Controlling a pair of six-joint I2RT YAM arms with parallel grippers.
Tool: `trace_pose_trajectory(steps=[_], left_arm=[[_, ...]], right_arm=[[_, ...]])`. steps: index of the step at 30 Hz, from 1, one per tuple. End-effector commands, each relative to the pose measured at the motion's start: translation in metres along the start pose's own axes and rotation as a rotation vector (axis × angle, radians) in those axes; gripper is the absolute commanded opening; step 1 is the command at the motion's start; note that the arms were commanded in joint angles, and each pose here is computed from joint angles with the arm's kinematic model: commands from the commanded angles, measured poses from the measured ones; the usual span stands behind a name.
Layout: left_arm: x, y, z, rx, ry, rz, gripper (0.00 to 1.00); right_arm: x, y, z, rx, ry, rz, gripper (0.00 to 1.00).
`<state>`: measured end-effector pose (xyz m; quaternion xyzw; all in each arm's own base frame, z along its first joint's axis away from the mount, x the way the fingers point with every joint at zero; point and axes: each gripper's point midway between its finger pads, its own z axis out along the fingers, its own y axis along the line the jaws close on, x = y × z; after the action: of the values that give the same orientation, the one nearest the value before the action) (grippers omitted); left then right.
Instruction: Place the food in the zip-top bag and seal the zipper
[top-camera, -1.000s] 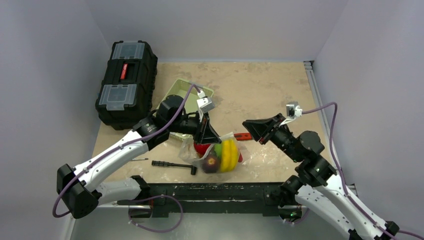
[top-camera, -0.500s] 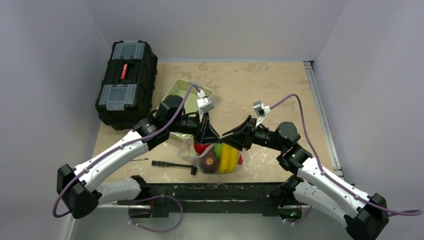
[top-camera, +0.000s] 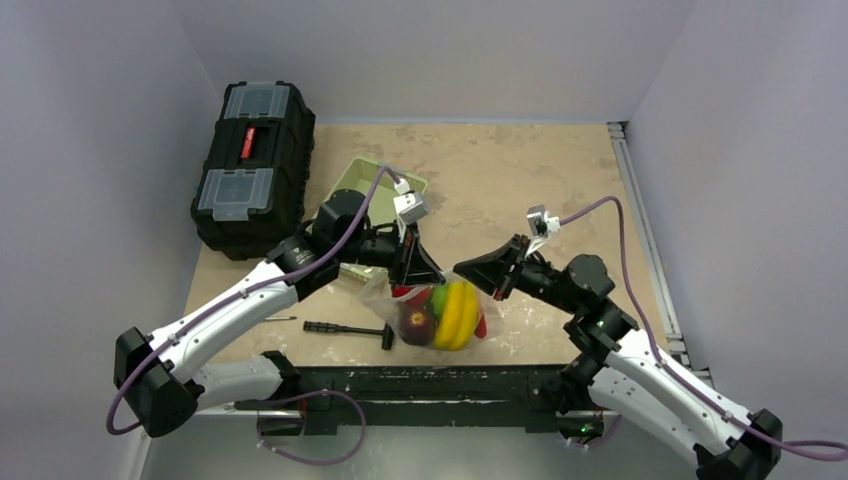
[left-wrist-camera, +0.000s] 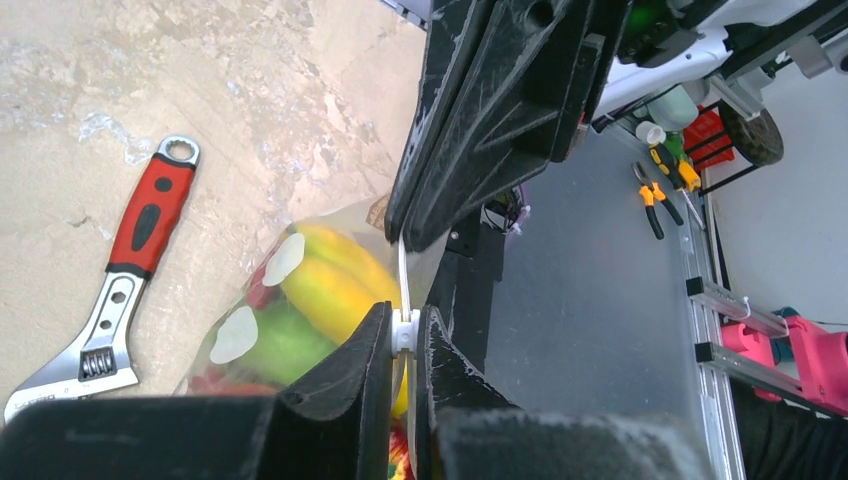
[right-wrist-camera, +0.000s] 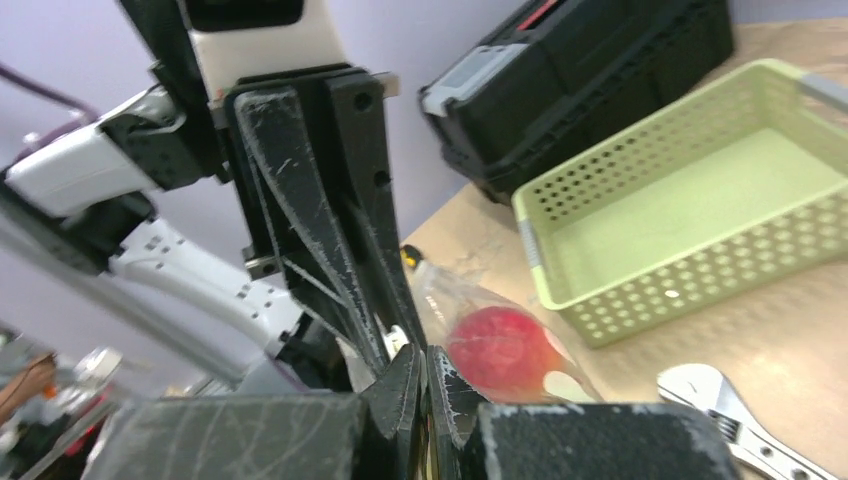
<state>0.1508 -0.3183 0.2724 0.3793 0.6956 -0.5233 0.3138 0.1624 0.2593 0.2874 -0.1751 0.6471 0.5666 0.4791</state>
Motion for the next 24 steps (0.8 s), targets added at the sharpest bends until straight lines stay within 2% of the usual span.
trace_pose_trajectory(steps=[1, 8, 15, 17, 22, 24], left_arm=[[-0.004, -0.005, -0.003, 0.014, 0.016, -0.021, 0.0], [0.004, 0.002, -0.006, -0.022, 0.056, -0.022, 0.0], [0.019, 0.004, -0.011, -0.031, 0.099, -0.036, 0.0], [0.023, 0.005, -0.013, -0.039, 0.105, -0.041, 0.0], [0.015, 0.002, -0.01, -0.018, 0.089, -0.028, 0.0], [0.009, 0.002, -0.009, -0.016, 0.08, -0.016, 0.0]], right_arm=[[-0.045, -0.046, -0.017, 0.329, -0.181, -0.07, 0.0], [-0.062, -0.071, -0.049, 0.531, -0.318, -0.033, 0.0], [-0.072, -0.07, -0.067, 0.583, -0.36, -0.064, 0.0], [-0.072, -0.06, -0.058, 0.525, -0.298, -0.132, 0.0], [-0.056, -0.022, -0.026, 0.311, 0.026, -0.308, 0.01], [-0.054, -0.015, -0.023, 0.287, 0.139, -0.357, 0.15]])
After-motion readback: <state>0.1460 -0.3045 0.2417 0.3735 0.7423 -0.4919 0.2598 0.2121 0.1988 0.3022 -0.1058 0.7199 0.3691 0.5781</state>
